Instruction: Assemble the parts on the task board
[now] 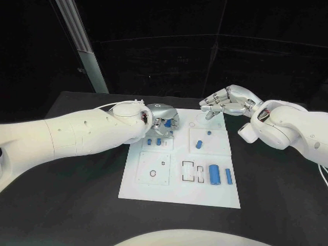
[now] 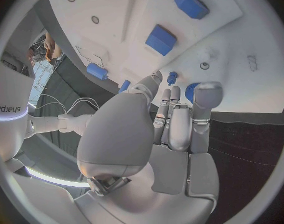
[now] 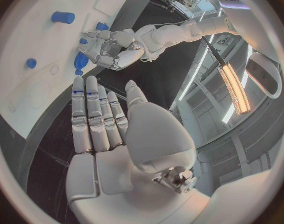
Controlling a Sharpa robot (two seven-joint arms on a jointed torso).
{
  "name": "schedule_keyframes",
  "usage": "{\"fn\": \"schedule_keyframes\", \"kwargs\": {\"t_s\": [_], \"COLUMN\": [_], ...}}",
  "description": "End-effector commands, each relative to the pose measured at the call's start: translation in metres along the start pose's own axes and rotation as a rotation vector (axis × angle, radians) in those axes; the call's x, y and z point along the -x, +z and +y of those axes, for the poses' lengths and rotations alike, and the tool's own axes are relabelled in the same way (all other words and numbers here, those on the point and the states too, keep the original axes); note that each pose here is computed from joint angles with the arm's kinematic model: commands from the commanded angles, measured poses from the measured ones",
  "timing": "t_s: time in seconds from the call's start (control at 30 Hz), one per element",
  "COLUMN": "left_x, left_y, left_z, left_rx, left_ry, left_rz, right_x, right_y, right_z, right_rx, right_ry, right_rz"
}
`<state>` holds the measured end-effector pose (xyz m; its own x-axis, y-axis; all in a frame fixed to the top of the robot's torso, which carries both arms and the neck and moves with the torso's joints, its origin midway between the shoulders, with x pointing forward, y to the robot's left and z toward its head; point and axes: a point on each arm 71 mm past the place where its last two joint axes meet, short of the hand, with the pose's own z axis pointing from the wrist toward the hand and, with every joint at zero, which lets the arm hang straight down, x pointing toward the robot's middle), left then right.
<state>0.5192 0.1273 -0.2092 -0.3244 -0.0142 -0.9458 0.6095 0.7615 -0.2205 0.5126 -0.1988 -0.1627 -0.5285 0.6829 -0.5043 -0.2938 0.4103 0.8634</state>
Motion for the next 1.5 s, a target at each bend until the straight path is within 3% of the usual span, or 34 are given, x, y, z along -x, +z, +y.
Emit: {"fn": "schedule_keyframes", "kwargs": {"t_s": [0.03,0.67,1.5], "left_x": [-0.0029,-0.0076,-0.0082], "left_y": [0.0018,0.0057,0.0033], "left_z": [-0.0001,-0.0013,0.0051], "left_rx": [0.001,0.025,0.062], "left_ry": [0.067,0.075,0.076], "left_rz": [0.033,0.053,0.064], "right_x": [0.0001,-0.0005,-0.0010], "right_y": [0.0007,0.0013,0.0019], "right_z": [0.0017,0.0020,0.0021], "right_rx": [0.012,0.013,0.014], "right_ry": [0.003,0.004,0.005], "right_rz": [0.003,0.006,0.009]}}
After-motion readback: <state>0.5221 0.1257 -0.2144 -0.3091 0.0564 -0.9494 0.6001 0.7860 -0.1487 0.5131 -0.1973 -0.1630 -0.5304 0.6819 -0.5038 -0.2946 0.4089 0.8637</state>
